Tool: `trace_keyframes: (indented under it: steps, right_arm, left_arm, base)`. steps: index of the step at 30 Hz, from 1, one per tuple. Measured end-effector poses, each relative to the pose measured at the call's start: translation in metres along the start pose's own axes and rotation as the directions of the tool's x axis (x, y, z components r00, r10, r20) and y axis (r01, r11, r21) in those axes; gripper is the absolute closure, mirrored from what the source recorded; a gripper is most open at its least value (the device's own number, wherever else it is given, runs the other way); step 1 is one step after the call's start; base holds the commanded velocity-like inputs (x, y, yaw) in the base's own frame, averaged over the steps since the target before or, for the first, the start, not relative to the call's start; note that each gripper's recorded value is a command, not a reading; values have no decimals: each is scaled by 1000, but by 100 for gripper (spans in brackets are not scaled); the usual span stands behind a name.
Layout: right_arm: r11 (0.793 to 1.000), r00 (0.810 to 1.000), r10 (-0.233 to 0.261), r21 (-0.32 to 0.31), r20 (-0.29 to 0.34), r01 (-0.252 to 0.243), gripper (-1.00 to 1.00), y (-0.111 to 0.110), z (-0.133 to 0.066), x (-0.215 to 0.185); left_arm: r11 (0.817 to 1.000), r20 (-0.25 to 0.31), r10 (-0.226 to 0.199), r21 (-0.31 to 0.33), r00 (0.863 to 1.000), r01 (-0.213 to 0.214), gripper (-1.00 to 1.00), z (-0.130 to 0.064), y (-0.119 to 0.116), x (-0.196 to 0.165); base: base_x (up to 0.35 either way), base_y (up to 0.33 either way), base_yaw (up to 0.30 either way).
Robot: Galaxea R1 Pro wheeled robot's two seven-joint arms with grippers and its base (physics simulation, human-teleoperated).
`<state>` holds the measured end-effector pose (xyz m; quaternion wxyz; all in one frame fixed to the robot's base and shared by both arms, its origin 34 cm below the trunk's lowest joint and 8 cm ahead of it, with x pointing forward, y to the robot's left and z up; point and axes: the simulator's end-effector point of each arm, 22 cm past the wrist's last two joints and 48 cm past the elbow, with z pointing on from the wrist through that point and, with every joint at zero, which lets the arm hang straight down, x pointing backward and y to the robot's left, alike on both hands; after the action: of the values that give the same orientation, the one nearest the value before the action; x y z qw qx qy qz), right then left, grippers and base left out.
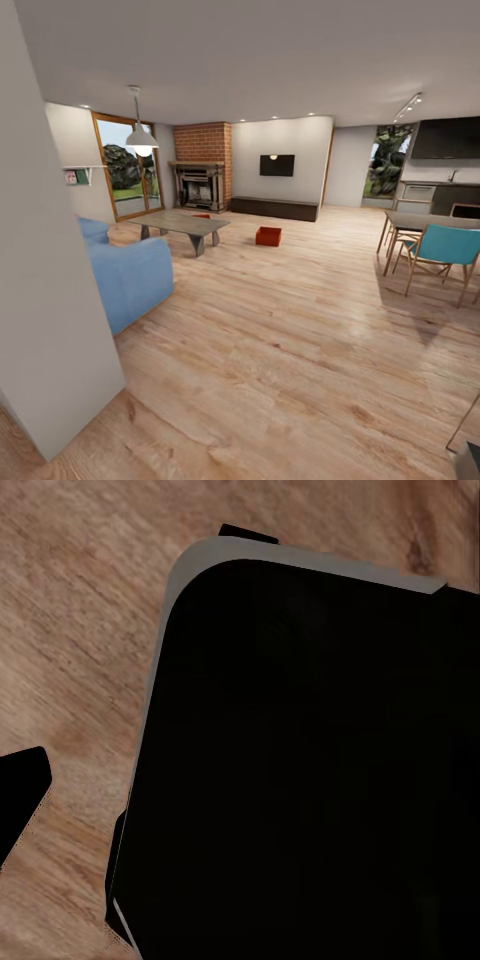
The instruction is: Move the two storage containers from the living room to the garage. In the garage, place one container on the floor and stack the other container on top of it (either order is fine).
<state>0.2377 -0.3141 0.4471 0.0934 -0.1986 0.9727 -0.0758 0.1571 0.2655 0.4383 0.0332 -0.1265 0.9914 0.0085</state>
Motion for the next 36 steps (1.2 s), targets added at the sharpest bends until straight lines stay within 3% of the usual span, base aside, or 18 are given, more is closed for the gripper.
trace_keyframes:
  steps: [36]
  right_arm:
    - [1000,1000,0,0,1,0,-100,0,0,0]
  left_arm:
    - [1000,0,0,0,1000,0,-100,0,0,0]
  base:
    - [326,0,-1]
